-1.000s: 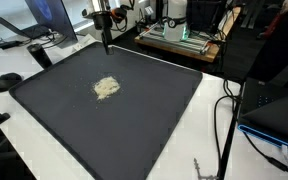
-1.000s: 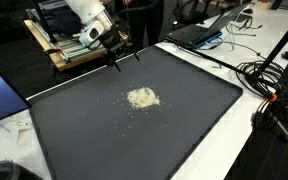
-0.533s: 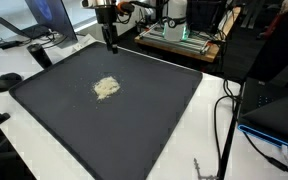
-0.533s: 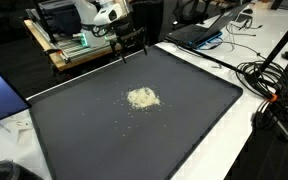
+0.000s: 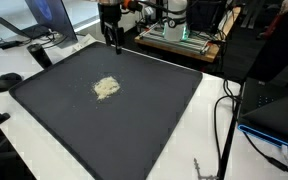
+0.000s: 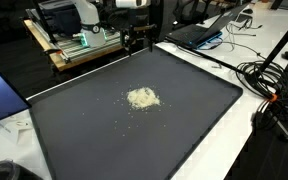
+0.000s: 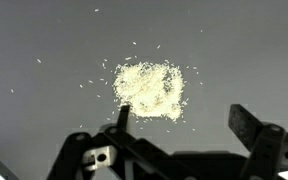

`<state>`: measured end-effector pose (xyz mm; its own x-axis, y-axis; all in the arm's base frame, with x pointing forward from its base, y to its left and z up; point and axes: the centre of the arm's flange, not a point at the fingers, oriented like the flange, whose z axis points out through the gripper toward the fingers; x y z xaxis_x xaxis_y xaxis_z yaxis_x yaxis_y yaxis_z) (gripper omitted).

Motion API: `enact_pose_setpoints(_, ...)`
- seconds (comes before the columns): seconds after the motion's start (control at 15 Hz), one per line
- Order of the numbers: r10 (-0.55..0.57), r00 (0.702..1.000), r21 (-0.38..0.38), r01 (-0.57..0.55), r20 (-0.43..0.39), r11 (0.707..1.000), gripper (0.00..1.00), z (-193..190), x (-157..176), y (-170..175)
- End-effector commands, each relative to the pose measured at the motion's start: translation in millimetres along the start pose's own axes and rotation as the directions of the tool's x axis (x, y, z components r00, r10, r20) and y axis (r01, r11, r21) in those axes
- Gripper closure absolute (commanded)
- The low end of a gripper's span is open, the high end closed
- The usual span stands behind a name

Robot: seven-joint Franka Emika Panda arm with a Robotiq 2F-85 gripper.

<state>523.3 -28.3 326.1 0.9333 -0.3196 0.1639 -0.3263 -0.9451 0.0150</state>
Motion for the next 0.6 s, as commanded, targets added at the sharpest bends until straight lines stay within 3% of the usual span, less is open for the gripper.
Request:
enact_pose_setpoints(0.0,-0.100,0.995,-0.091,0.101,0.012,0.991,0.00,-26,15,-35)
enact_pose_setpoints(0.33,-0.268,0.957,-0.151,0.283,0.112,0.947,0.00,-35,32,-83)
enact_pose_setpoints(0.53,-0.365,0.915,-0.201,0.395,0.170,0.897,0.00,-27,50,-111)
